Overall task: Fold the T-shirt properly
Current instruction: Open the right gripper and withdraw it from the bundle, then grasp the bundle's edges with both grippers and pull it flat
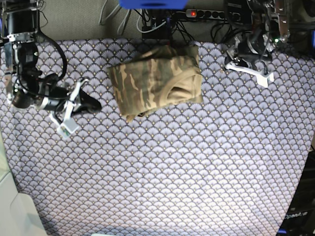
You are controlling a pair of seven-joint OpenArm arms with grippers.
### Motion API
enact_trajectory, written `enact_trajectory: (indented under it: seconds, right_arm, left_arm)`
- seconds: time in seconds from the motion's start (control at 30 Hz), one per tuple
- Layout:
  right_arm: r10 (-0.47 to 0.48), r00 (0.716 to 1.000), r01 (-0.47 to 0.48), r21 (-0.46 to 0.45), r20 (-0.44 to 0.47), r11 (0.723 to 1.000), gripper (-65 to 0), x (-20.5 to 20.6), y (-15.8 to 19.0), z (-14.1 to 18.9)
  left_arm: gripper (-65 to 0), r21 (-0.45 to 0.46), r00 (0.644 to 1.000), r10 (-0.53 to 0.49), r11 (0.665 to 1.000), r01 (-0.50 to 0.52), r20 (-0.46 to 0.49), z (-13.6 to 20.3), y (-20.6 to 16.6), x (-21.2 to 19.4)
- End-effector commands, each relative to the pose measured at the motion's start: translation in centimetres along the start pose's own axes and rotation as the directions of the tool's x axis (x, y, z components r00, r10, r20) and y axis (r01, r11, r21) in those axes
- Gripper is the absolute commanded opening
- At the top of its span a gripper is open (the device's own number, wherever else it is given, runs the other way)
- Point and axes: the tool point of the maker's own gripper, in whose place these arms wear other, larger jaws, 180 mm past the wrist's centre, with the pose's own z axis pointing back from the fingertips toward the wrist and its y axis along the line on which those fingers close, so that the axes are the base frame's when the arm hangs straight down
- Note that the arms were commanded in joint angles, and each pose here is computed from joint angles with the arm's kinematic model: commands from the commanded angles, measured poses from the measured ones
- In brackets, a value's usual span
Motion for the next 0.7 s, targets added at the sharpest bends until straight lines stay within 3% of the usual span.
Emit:
enact_trajectory:
  seconds: [0.0, 0.23, 0.47, 0.67]
  right_arm:
    - [-0.009, 0.999, 0.009, 0.0, 0.03, 1.0, -65.0, 0.6, -0.6, 0.3]
    - [-0.095, 0.995, 0.095, 0.015, -0.008, 0.995, -65.0, -2.1, -0.6, -0.6]
    - [-0.02, 0.996, 0.034, 0.167, -0.081, 0.985, -65.0, -3.1, 4.8, -3.8]
    - [0.014, 0.998, 0.001, 0.255, -0.056, 0.967, -65.0, -1.9, 8.4, -5.5]
  left_arm:
    - [-65.0, -0.028, 1.0, -0.013, 1.0, 0.014, 0.025, 0.6, -0.9, 0.6]
    - [-65.0, -0.081, 1.0, 0.013, 0.997, -0.012, 0.013, 0.6, -2.1, 0.5]
    - [-65.0, -0.066, 1.0, 0.025, 0.997, -0.025, 0.008, -0.3, -1.6, 1.0]
    - [-65.0, -0.048, 1.0, 0.009, 0.999, -0.009, 0.01, 0.0, -0.9, 1.1]
